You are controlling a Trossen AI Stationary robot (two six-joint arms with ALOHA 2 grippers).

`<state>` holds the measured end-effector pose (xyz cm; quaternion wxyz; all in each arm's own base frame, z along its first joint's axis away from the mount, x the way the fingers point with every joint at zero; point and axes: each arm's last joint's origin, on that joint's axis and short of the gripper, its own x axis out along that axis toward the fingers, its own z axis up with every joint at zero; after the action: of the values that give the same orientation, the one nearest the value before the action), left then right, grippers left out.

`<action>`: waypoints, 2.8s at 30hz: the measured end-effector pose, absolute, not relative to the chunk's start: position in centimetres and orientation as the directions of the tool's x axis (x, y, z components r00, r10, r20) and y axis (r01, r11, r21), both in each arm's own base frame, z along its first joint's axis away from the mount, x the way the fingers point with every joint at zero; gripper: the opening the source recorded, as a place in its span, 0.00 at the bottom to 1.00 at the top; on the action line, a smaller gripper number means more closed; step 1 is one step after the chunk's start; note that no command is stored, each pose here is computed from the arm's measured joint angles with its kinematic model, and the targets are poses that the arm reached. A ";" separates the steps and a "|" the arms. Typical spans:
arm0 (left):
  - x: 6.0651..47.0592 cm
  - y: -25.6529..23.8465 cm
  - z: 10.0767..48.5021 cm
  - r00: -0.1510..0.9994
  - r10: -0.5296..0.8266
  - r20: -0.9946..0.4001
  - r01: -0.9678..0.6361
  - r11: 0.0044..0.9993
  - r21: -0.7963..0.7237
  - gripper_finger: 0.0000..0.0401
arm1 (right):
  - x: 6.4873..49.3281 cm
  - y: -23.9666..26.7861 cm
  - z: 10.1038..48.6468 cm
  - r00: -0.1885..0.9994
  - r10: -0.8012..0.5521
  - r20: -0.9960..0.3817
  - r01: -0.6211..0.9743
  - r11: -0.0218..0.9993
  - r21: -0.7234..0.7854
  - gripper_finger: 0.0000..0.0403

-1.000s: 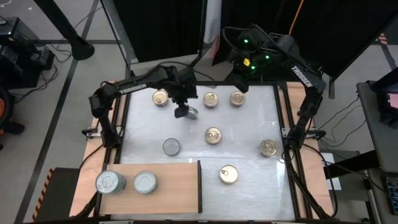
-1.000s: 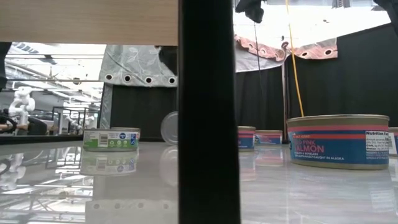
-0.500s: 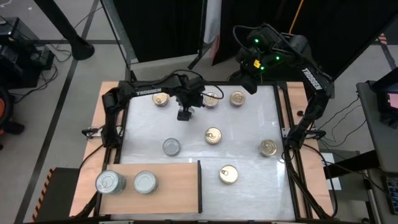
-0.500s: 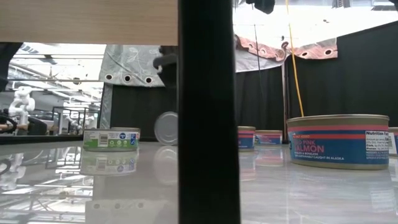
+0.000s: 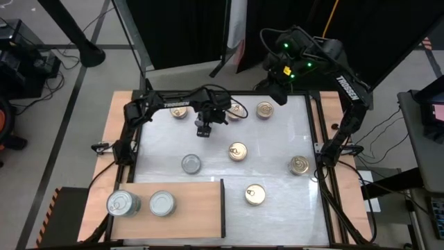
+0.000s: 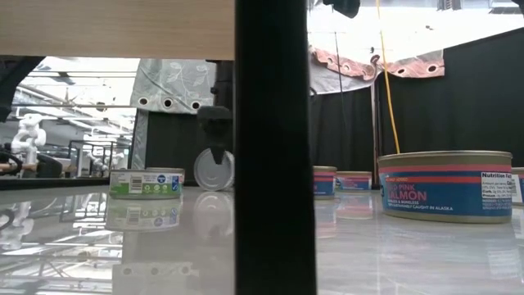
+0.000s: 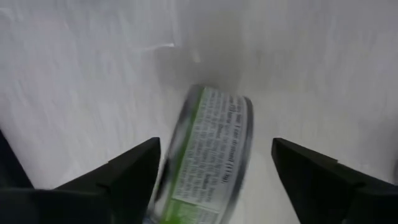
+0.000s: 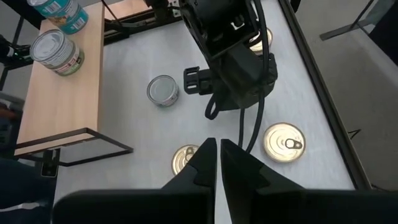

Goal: Stack canned seafood by type on shelf
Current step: Stack the green tuna can on top of the green tuna can on the shelf

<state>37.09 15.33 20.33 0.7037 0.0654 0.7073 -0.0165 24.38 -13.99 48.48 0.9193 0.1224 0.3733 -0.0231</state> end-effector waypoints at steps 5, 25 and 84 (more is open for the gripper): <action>36.6 15.4 20.1 -0.040 0.055 -0.998 0.109 0.993 0.050 0.63 | 24.3 -14.1 48.5 0.721 0.046 -0.691 0.121 0.974 0.190 0.03; 32.0 11.9 32.0 0.164 -0.139 -0.977 -0.273 0.945 -0.181 0.39 | 24.7 -13.6 48.5 0.725 0.064 -0.685 0.123 0.968 0.221 0.03; 20.7 -12.2 38.2 0.226 -0.576 -0.785 -0.050 0.798 -0.600 0.38 | 28.7 -0.9 48.9 0.674 0.332 -0.660 -0.052 0.912 0.406 0.03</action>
<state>20.73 -12.24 38.24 0.7376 -0.2627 0.5959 -0.1784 28.68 -0.89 48.92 0.8970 0.1797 0.3895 0.1072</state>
